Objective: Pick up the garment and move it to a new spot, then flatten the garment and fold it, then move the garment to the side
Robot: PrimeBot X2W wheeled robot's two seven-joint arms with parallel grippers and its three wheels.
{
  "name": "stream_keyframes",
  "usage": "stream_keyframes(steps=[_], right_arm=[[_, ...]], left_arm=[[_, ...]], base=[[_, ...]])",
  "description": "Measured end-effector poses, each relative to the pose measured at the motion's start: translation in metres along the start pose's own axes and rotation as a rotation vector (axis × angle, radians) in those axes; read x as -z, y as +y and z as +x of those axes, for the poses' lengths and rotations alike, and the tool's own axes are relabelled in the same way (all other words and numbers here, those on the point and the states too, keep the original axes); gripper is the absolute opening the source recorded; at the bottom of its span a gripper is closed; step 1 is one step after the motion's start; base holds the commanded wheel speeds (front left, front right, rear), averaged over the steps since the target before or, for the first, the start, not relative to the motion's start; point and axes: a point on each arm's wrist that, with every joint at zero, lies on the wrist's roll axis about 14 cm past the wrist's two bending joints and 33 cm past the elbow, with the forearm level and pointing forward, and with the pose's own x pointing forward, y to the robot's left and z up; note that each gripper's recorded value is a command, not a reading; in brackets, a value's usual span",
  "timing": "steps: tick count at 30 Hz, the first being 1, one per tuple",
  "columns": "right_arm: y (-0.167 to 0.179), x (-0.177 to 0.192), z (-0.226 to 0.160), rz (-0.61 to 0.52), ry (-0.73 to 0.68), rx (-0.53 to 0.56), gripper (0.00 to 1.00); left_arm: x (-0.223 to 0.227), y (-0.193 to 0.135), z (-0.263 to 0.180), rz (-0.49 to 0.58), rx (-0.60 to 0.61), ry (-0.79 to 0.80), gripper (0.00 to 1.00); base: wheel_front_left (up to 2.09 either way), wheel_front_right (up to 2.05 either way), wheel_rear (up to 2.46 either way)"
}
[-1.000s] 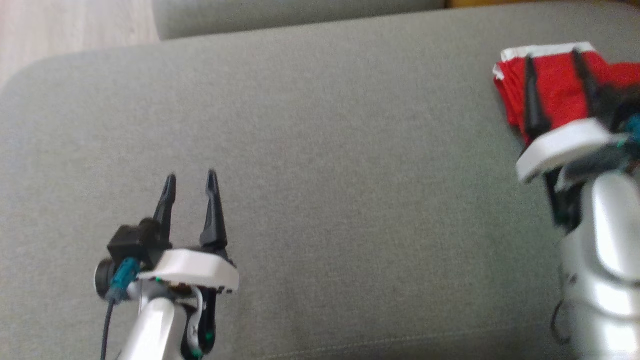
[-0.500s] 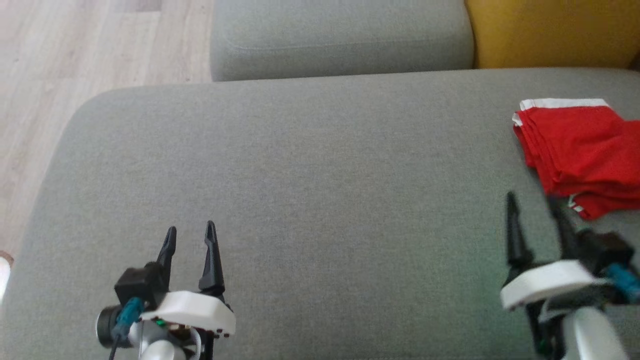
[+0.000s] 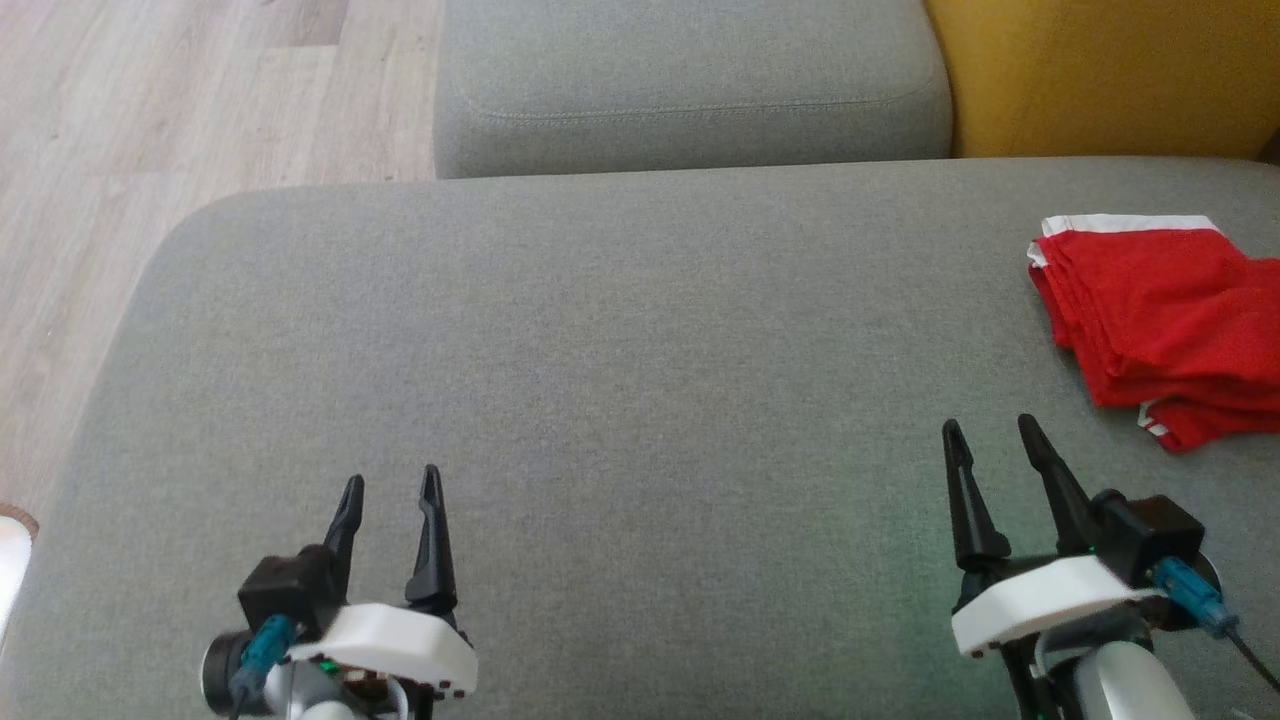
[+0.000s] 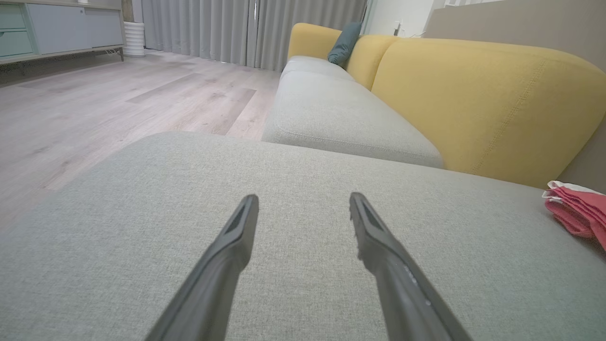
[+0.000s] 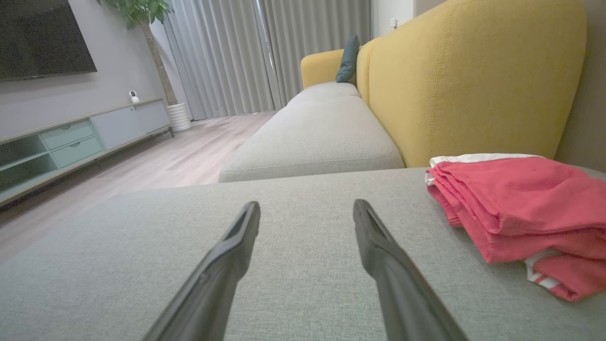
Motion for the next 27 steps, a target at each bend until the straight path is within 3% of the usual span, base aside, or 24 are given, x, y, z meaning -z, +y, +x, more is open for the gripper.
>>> stream_keyframes(steps=[15, 16, 23, 27], right_arm=[[-0.007, 0.003, -0.002, 0.0, 0.006, 0.023, 1.0], [-0.008, 0.005, -0.002, 0.001, 0.014, 0.024, 0.0], [-0.012, 0.056, -0.026, 0.025, 0.168, 0.049, 0.0], [-0.014, 0.059, -0.028, 0.071, 0.176, 0.063, 0.0]], left_arm=[[0.001, -0.005, 0.001, 0.006, 0.017, 0.004, 1.0], [0.003, -0.004, 0.0, 0.007, 0.017, 0.011, 0.0], [0.049, 0.006, -0.023, 0.016, -0.016, 0.158, 0.0], [0.054, 0.009, -0.027, -0.029, -0.032, 0.184, 0.0]], base=[[0.0, 0.0, 0.0], [0.0, 0.0, 0.0], [0.0, 0.0, 0.0], [0.0, 0.0, 0.0]])
